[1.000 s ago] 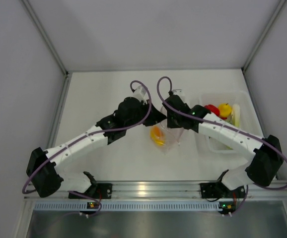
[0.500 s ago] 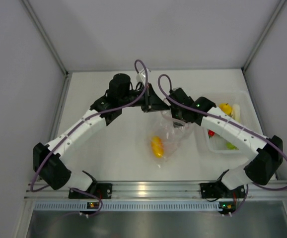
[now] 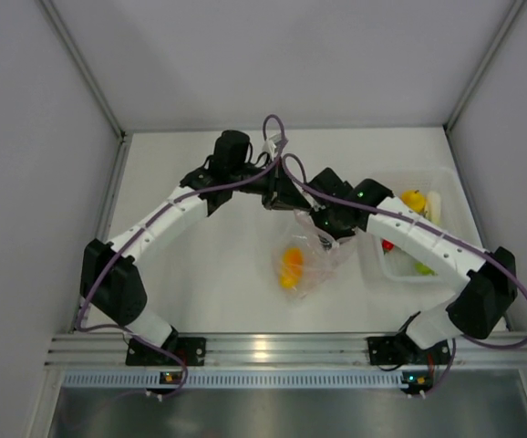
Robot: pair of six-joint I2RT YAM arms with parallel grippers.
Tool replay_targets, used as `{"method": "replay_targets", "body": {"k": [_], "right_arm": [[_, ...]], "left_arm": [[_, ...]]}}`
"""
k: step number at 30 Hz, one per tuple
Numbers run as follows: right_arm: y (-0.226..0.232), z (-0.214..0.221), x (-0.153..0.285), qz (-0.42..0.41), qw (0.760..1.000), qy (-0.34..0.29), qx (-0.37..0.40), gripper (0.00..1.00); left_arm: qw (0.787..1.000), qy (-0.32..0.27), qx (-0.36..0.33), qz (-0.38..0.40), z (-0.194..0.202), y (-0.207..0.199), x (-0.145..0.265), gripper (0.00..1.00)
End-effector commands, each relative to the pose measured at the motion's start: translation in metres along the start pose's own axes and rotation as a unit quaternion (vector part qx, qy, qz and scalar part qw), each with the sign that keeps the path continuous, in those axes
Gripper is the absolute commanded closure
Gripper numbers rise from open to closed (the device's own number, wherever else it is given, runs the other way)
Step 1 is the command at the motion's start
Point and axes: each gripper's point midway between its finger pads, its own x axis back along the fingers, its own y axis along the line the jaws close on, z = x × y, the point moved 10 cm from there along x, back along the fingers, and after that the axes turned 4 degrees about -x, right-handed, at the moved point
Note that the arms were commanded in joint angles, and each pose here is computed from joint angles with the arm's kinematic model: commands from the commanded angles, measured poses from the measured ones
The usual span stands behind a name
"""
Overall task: Open the zip-top bag and remove the fake food
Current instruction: Pick up the fake fruit from the zipper food storage bag.
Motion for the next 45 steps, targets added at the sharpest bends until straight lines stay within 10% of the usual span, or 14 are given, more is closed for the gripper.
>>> {"method": "replay_targets", "body": {"k": [1,26,45], "right_arm": [[-0.008,0.010,0.001,0.027,0.997,0.061,0.033,1.00],[0.033,-0.001,-0.028,-0.089,0.974,-0.129,-0.163,0.99],[-0.016,0.003,-0.040,0.250,0.964,-0.075,-0.049,1.00]], "left_arm": [[0.997,0.022,-0.035,0.063,-0.001,-0.044,0.011,1.00],[0.997,-0.032,-0.064,-0.042,0.049,0.015,0.019,1.00],[0.960,-0.217,-0.145,-0.105,0.094,-0.023,0.084,1.00]]}}
